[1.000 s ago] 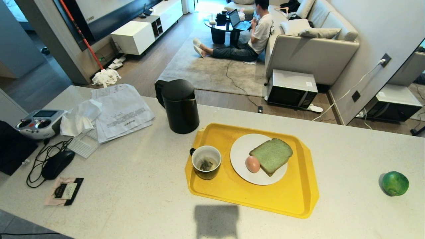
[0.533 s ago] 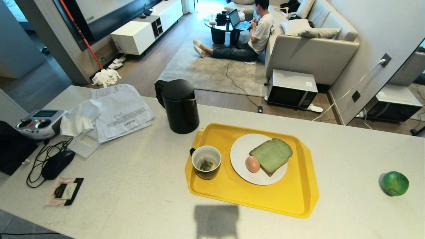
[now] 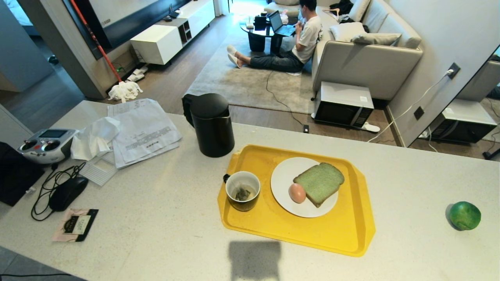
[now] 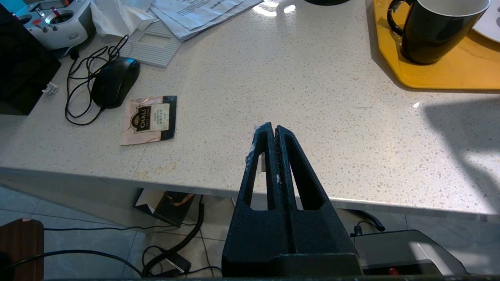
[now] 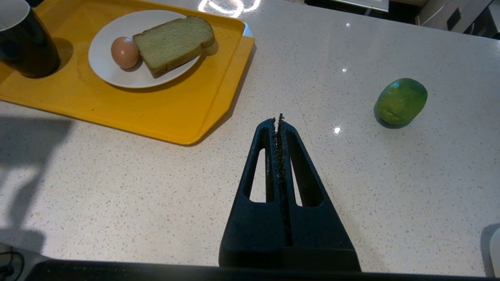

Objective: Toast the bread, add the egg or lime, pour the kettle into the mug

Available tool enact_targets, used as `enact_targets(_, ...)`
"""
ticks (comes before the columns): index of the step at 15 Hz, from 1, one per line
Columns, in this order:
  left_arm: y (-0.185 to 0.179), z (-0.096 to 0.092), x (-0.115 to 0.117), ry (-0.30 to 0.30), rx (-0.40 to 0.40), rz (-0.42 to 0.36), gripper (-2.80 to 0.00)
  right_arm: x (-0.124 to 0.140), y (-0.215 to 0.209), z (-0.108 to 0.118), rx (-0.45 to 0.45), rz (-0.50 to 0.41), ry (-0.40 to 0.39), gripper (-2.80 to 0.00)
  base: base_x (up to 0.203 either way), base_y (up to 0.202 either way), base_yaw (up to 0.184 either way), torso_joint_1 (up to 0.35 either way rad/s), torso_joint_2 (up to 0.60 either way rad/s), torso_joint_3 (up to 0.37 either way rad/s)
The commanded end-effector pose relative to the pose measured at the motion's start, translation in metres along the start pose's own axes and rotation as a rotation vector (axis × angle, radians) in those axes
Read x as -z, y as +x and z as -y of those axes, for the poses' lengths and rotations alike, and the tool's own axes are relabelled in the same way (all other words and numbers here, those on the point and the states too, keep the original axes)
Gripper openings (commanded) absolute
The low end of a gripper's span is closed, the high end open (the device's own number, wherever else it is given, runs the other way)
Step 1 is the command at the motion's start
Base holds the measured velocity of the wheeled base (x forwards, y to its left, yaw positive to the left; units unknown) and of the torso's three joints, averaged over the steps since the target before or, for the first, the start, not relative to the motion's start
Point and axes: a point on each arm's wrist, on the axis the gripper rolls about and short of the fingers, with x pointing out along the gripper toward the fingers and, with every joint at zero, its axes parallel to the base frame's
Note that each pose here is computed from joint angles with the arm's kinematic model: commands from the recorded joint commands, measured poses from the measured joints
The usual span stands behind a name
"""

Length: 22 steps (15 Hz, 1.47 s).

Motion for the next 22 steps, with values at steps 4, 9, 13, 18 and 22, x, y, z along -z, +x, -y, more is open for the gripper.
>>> enact_targets(4,0.0001,0.0,0.0,-0.001,0.0,-0.001,-2.8,0.0004,0.0001,0.0,0.001,-0.002,0.001,-2.8,0.0,0.0,0.0,0.0,0.0,0.0)
enact_targets(9,0.0,0.0,-0.0004,-0.001,0.0,0.0,-2.8,0.0004,0.0001,0.0,0.001,-0.002,0.001,-2.8,0.0,0.0,0.0,0.0,0.0,0.0)
enact_targets(13,0.0001,0.0,0.0,-0.001,0.0,-0.001,-2.8,0.0004,0.0001,0.0,0.001,-0.002,0.001,-2.8,0.003,0.004,-0.055,0.002,0.0,0.001)
enact_targets(18,0.0001,0.0,0.0,-0.001,0.0,-0.001,-2.8,0.0004,0.0001,0.0,0.001,-0.002,0.001,-2.8,0.0,0.004,-0.087,0.001,0.0,0.002)
enact_targets(22,0.0001,0.0,0.0,-0.001,0.0,-0.001,-2.8,0.0004,0.0001,0.0,0.001,-0.002,0.001,-2.8,0.0,0.0,0.0,0.0,0.0,0.0)
